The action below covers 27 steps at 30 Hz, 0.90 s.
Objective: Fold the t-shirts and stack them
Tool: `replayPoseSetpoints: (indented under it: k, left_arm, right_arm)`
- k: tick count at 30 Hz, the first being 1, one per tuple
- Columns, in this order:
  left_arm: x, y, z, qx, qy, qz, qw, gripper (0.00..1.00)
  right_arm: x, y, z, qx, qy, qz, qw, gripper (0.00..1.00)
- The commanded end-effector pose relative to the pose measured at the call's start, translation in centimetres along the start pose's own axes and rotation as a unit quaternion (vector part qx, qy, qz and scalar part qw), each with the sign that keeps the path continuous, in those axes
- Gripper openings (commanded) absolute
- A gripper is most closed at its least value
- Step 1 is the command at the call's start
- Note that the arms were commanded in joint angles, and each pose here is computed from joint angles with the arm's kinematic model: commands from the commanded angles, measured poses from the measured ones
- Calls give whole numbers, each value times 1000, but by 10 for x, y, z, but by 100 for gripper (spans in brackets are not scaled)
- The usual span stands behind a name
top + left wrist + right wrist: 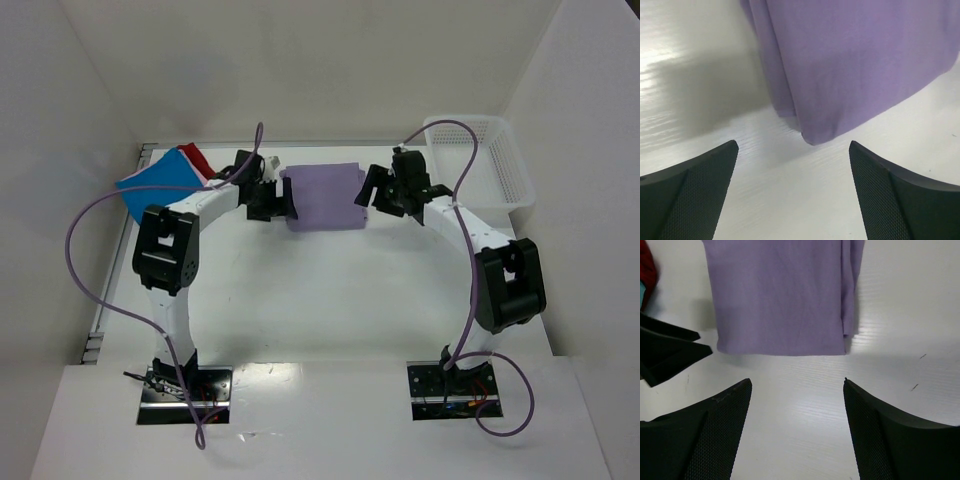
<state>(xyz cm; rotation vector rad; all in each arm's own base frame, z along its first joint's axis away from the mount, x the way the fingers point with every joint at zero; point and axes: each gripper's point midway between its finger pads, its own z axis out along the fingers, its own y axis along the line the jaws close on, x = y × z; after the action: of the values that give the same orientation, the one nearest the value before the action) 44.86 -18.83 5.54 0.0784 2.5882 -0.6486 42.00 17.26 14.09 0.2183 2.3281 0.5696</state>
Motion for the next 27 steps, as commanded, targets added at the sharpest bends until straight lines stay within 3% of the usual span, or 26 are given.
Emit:
replayPoseSetpoints:
  k: [1,7,17,25,27]
  left_arm:
    - [-28,-10,-24,0,-47,15,999,99]
    - [-46,-17,0,55,-49,1,997,99]
    - [-70,6,12,56,-75,-20,995,99]
    - [-102,5,-34,12,-140,15,990,99]
    - [-108,5,-42,3,-153,22,988,99]
  right_arm:
    - [-33,-3,-5,-4,-39,-8,999,80]
    - [-52,1,11,-1,-36,-49,998,80]
    - [-69,5,33,4,-27,-65,998,80]
    - [-88,-13,22,58,-54,-71,994,100]
    - [-95,-25,13,67,-62,-61,994,100]
